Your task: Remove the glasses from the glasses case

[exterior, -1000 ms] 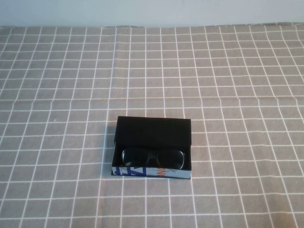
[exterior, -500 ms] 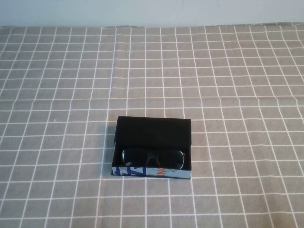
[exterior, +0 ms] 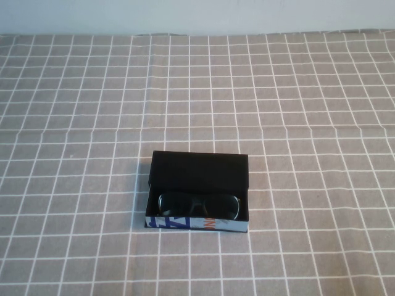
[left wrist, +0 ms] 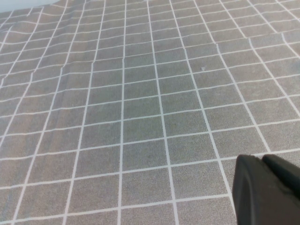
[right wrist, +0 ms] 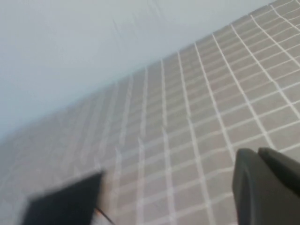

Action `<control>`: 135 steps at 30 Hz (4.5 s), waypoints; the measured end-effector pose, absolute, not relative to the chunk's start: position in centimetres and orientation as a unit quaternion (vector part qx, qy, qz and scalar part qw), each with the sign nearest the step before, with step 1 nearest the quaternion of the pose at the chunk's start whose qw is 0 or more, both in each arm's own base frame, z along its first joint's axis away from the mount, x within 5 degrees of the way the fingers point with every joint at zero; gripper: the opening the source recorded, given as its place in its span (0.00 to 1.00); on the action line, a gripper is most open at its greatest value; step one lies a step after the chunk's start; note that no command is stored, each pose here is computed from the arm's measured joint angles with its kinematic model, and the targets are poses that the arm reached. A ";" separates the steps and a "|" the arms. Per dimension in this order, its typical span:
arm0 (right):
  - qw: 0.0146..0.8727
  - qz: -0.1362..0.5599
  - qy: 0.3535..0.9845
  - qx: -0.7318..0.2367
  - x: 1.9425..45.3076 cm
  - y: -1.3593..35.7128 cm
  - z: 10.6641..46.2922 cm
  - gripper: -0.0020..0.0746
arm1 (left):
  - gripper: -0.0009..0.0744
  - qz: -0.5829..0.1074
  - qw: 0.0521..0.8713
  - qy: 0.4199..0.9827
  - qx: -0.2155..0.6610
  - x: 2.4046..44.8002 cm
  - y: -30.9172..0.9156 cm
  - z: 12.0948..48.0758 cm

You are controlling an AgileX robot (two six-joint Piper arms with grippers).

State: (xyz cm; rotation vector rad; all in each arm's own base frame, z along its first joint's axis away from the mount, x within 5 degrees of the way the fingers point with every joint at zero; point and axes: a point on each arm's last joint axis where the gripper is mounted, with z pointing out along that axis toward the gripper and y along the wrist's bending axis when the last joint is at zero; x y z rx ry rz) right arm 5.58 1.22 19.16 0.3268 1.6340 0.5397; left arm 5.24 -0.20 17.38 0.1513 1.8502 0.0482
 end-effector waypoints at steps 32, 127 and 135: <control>0.268 0.267 0.926 -0.013 15.2 5.3 29.2 0.00 | 0.01 0.021 0.599 0.798 0.065 5.2 -0.2 17.4; 0.156 0.119 0.859 -0.473 32.2 26.0 30.1 0.10 | 0.01 0.021 0.599 0.798 0.065 5.2 -0.2 17.4; 0.179 0.123 0.945 -0.243 32.4 17.6 29.0 0.10 | 0.01 0.021 0.599 0.798 0.065 5.2 -0.2 17.4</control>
